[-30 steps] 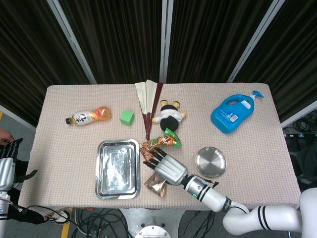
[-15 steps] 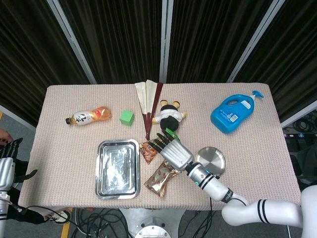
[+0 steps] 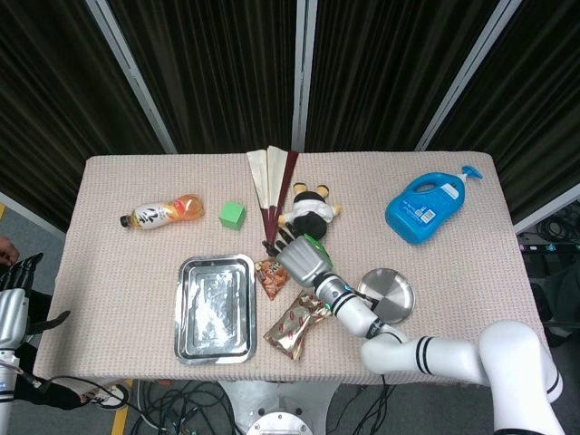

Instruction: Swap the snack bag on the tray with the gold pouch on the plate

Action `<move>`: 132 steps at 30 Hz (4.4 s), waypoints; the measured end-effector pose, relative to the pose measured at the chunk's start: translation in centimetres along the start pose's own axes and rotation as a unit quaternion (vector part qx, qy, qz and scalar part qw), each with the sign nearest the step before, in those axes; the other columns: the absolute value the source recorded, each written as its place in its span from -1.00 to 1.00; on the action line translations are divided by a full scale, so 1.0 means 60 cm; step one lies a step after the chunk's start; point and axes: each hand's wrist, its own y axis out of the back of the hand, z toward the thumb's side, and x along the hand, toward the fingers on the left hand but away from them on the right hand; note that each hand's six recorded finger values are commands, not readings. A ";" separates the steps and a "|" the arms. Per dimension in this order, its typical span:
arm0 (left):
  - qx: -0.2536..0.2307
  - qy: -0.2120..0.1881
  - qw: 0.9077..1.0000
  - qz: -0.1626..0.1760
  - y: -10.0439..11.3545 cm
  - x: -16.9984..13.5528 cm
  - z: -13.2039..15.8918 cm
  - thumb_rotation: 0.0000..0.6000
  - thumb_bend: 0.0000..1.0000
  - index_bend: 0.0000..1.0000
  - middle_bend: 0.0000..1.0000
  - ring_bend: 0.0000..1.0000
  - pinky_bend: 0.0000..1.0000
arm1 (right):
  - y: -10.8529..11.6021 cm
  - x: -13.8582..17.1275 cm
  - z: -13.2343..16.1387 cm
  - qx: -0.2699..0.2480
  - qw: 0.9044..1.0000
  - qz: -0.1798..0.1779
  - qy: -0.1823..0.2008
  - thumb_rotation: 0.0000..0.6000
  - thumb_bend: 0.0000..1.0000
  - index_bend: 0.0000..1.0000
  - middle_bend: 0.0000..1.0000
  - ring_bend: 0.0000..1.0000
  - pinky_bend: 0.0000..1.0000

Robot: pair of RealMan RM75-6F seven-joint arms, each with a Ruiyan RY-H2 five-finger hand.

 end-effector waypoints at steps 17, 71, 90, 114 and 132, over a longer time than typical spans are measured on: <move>0.002 -0.014 1.000 0.004 0.006 -0.002 0.010 1.00 -0.82 -0.88 -0.82 -0.86 -0.69 | 0.054 0.016 -0.030 -0.002 0.994 -0.102 -0.028 1.00 -0.57 0.71 0.53 -0.50 -1.00; -0.002 -0.169 0.983 -0.065 -0.024 -0.004 0.169 1.00 -0.91 -0.88 -0.81 -0.88 -0.69 | 0.044 0.337 -0.337 -0.161 0.955 -0.155 -0.196 1.00 -1.00 -1.00 -0.93 -1.00 -1.00; 0.123 -0.536 0.827 -0.116 -0.097 -0.040 0.509 1.00 -0.91 -0.87 -0.79 -0.88 -0.68 | 0.071 0.434 -0.455 -0.239 0.907 -0.221 -0.269 1.00 -1.00 -1.00 -0.94 -1.00 -1.00; 0.269 -0.690 0.669 -0.059 -0.237 -0.023 0.664 1.00 -0.91 -0.79 -0.73 -0.88 -0.68 | 0.041 0.499 -0.522 -0.283 0.881 -0.217 -0.310 1.00 -1.00 -1.00 -0.94 -1.00 -1.00; 0.299 -0.718 0.629 -0.012 -0.279 -0.029 0.702 1.00 -0.75 -0.67 -0.60 -0.72 -0.44 | 0.044 0.508 -0.540 -0.314 0.867 -0.224 -0.314 1.00 -1.00 -1.00 -0.94 -1.00 -1.00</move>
